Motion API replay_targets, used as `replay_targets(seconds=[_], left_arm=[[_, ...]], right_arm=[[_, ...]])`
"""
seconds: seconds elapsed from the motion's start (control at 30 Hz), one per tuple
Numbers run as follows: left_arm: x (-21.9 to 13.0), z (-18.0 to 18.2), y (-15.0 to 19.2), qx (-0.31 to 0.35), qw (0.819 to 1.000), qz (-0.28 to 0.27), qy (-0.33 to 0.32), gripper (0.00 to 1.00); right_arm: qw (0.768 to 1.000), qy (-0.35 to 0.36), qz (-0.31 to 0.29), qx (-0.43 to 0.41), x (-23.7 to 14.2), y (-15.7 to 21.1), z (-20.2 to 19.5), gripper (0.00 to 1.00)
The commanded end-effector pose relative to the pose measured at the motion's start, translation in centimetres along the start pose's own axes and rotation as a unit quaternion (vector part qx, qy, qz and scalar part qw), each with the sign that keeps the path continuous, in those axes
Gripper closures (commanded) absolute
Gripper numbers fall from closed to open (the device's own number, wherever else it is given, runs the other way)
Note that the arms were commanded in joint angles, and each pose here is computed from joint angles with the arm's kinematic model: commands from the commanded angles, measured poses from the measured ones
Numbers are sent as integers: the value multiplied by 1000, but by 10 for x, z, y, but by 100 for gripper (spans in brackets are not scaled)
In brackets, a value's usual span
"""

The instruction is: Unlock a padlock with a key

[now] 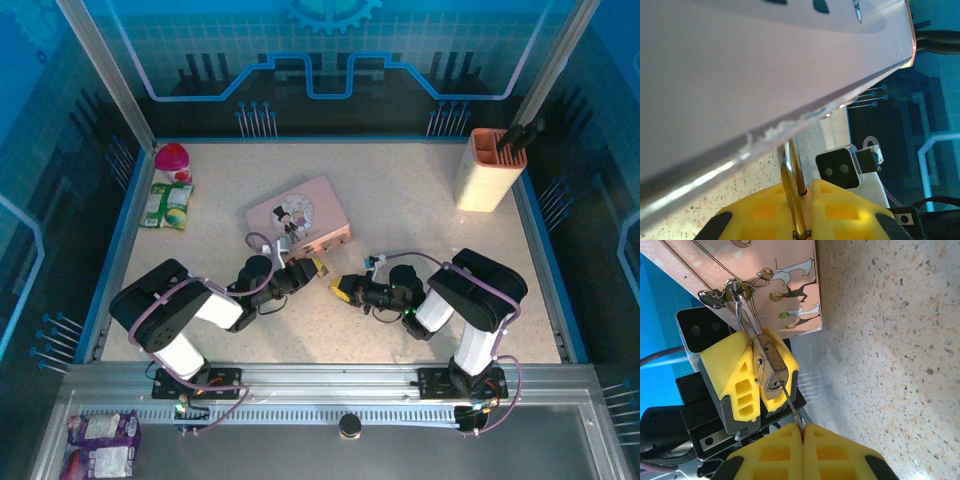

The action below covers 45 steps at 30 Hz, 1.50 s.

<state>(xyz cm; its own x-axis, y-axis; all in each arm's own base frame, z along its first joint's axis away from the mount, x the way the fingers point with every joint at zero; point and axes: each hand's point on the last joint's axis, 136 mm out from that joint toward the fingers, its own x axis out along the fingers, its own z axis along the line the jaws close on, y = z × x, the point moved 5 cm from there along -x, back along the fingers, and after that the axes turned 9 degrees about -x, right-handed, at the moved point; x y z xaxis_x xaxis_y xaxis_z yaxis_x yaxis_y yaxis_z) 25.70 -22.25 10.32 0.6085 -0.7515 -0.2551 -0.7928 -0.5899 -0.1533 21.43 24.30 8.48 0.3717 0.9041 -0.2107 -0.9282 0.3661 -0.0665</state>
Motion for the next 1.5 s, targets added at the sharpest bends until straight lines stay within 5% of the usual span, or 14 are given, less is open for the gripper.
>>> replay_targets(seconds=[0.0,1.47], left_arm=[[0,-34,6,18,996,20,82,100],[-2,-44,2,24,996,10,90,100]], right_arm=[[999,-32,-23,-15,2,-12,18,100],[999,-28,-31,-17,-3,-2,18,100]])
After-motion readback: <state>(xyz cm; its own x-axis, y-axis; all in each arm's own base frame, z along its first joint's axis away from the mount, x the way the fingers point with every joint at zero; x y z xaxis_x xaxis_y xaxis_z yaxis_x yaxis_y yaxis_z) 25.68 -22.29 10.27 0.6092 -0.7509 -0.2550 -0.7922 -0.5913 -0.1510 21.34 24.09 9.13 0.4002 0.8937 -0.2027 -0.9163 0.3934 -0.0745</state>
